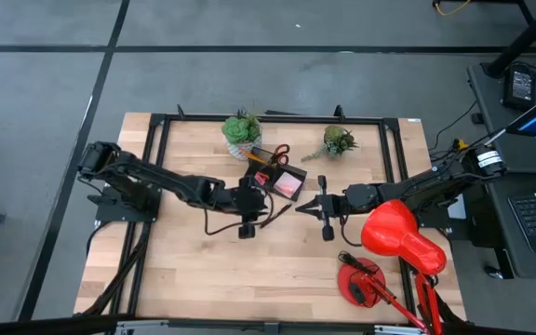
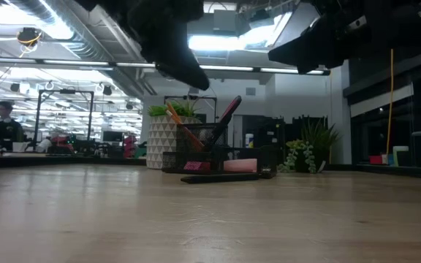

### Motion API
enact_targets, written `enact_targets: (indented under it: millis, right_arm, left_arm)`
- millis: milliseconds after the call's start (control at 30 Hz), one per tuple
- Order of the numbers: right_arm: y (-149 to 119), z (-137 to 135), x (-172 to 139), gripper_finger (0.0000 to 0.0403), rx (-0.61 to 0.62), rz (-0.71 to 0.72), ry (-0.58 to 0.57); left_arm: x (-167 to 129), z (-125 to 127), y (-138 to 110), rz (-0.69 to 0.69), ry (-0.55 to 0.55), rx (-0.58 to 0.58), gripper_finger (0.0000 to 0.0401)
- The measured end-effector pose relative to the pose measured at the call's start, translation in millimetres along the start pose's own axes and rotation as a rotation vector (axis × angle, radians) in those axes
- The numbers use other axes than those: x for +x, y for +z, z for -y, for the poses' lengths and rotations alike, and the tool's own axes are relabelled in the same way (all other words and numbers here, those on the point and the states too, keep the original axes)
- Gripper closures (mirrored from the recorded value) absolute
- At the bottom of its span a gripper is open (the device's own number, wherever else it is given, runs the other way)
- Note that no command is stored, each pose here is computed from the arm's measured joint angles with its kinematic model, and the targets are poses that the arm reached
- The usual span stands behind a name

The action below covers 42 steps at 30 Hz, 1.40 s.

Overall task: Pick and place office supplies into organizer
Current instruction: Put the black pen into the black desk organizer

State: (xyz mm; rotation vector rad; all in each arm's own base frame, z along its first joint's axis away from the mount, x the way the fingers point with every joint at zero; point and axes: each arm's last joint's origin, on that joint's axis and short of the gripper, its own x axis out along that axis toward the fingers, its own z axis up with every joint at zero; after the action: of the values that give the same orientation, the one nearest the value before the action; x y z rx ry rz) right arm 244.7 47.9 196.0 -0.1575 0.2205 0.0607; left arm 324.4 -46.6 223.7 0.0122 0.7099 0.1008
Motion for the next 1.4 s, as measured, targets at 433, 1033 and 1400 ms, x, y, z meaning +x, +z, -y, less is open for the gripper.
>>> enact_targets:
  millis: [433,1033,1400]
  right_arm:
    - [-3,6,1,0.0393,-0.044,-0.026,-0.026]
    - [-7,18,2,0.0393,-0.036,-0.06,-0.066]
    - [-7,24,2,0.0393,-0.03,-0.06,-0.088]
  left_arm:
    - [44,-2,4,-0.309,-0.012,-0.028,0.0323]
    - [69,-7,15,-0.325,0.074,-0.214,0.0297]
    - [87,-5,3,-0.361,0.073,-0.221,0.0296]
